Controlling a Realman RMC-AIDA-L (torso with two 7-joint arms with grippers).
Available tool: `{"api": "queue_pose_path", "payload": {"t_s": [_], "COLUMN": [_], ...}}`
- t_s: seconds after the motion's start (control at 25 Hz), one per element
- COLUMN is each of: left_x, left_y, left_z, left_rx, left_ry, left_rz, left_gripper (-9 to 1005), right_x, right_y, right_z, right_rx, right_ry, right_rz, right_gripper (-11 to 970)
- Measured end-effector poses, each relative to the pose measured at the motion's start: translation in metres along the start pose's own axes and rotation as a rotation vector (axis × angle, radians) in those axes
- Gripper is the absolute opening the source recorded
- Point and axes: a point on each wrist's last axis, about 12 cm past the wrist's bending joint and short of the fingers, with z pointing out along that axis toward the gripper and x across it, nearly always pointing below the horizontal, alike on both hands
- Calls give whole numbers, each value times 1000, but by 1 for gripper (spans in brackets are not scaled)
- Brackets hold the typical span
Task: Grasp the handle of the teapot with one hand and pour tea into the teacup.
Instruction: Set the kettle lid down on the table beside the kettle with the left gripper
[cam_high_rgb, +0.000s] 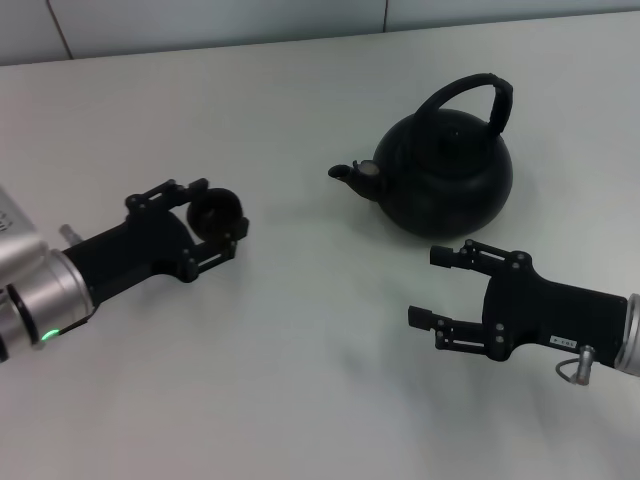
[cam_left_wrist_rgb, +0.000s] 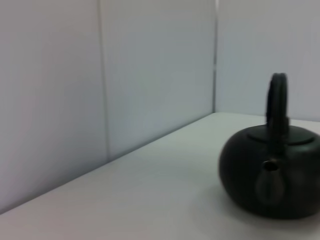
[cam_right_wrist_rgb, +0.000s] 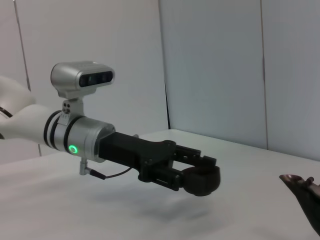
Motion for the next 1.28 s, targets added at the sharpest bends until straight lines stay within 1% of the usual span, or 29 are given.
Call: {"api": "queue_pose_path", "payload": {"t_s": [0.04, 0.2, 0.36, 0.64, 0.96, 1.28], "left_x": [-3, -7, -9, -10, -1, 3], "left_y": [-2, -5, -12, -14, -20, -21], "left_z": [5, 13, 23, 28, 32, 33], "left_rx": [18, 45, 76, 81, 63, 50], "left_ry": [-2, -8, -9, 1, 51, 79], "left_rz": [4, 15, 38, 46, 78, 85], "left_gripper": [698, 699, 699, 700, 700, 701], "right_x": [0, 2, 4, 4, 4, 4], "right_y": [0, 2, 4, 4, 3, 3], "right_z": [0, -2, -4, -5, -5, -4], "right_rx": [0, 4, 8, 11, 11, 9], "right_ry": [-1, 0, 2, 5, 8, 9], "right_rz": [1, 8, 13, 15, 13, 11], "right_gripper": [790, 790, 790, 790, 790, 790]}}
